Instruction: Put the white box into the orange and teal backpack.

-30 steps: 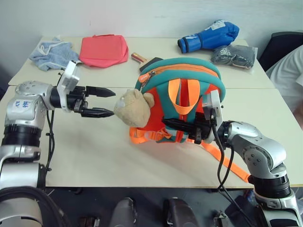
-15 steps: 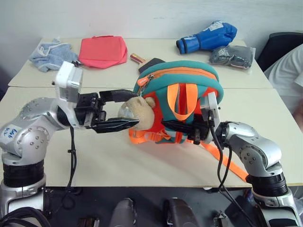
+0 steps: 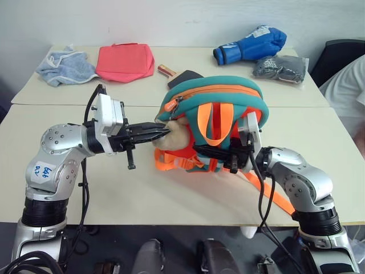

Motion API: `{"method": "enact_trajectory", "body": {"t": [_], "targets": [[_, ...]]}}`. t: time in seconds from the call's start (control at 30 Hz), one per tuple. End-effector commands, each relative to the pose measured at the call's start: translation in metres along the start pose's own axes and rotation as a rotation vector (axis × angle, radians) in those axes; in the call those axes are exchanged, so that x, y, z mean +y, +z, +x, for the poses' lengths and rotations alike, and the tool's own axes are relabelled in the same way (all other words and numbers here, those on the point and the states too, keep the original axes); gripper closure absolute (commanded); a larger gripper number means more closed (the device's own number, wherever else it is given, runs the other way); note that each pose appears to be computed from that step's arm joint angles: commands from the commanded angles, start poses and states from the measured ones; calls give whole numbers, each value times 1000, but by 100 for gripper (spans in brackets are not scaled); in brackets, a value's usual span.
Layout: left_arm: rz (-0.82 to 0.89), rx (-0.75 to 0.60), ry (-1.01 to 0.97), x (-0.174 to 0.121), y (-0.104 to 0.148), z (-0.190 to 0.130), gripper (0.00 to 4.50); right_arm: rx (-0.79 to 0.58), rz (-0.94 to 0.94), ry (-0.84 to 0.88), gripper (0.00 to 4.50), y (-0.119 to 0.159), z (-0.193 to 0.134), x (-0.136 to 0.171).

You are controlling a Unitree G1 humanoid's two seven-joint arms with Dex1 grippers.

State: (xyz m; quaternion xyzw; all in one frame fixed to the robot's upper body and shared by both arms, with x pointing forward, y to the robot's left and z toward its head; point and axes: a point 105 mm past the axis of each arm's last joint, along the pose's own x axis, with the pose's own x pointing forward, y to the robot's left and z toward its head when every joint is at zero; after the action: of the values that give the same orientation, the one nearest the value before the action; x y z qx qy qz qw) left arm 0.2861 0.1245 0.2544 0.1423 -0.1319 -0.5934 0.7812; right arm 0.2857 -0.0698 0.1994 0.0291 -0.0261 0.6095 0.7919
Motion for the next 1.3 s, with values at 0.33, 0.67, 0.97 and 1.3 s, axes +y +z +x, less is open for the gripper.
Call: {"method": "enact_trajectory", "body": {"t": [0.33, 0.67, 0.97, 1.3], "targets": [[-240, 199, 374, 82, -19, -99, 447, -48, -61, -27, 450, 14, -2, 3], [-244, 452, 156, 32, -121, -53, 447, -61, -47, -66, 450, 14, -5, 6], [-174, 338, 152, 43, -102, -60, 348, -155, -47, -131, 352, 21, -12, 2], [-162, 466, 83, 2, -75, -134, 54, 257, -201, -354, 31, -14, -143, -13]]}}
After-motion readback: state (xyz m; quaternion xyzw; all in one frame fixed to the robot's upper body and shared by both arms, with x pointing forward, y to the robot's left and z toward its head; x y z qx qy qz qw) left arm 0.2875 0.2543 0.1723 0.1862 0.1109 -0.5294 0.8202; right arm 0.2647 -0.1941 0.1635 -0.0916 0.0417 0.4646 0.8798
